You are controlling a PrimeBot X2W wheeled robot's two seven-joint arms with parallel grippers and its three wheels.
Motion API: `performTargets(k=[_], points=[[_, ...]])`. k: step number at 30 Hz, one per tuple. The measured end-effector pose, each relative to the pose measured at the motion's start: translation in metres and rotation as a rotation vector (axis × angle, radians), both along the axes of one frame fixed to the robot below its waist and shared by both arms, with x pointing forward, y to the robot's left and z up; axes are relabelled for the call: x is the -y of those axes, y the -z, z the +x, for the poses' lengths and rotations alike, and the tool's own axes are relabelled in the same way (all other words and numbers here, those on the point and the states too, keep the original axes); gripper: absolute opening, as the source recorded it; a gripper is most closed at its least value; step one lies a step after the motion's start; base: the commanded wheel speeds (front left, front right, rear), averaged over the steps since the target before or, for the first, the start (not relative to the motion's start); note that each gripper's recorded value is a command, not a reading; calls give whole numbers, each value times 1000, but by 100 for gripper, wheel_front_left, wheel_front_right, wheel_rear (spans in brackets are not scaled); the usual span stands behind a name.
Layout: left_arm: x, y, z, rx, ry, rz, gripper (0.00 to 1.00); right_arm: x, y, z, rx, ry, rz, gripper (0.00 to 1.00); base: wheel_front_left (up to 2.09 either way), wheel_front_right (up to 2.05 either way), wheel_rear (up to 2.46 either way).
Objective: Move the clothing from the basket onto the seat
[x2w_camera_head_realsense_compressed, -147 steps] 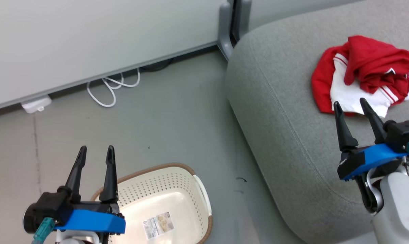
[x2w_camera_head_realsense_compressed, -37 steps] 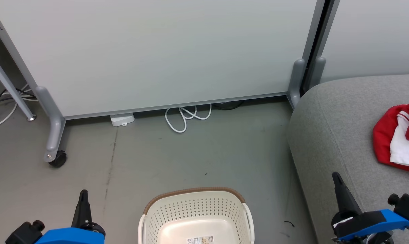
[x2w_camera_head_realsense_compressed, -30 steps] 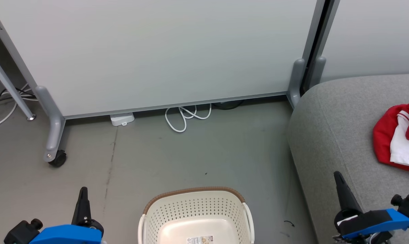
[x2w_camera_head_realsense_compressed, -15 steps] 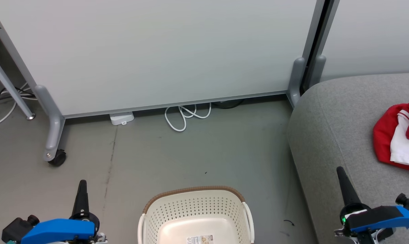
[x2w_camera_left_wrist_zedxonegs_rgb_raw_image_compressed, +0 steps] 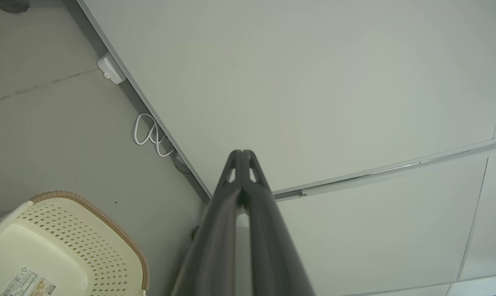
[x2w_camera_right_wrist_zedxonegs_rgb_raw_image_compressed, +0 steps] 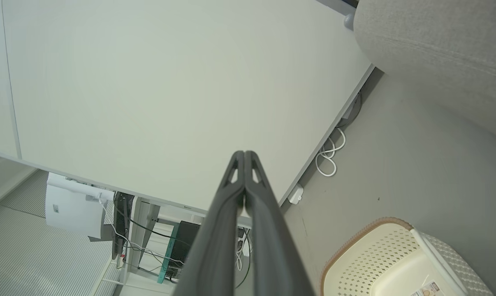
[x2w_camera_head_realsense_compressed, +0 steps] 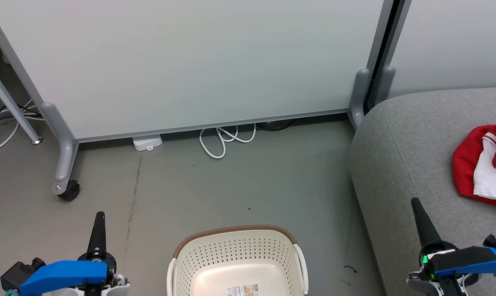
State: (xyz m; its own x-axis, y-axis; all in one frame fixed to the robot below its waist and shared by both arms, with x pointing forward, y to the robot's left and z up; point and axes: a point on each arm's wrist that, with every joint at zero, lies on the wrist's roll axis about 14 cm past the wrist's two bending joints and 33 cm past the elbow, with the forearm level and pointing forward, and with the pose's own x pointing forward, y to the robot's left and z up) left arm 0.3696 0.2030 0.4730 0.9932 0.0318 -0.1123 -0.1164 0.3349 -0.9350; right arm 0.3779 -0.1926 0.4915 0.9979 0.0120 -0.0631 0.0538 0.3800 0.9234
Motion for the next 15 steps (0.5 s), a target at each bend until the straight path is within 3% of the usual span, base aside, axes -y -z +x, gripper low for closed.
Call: performTargets(k=[15], points=[[1,-11,7,36,0,-123,0,2,-4,3,14,11,139,0,0,0,0]])
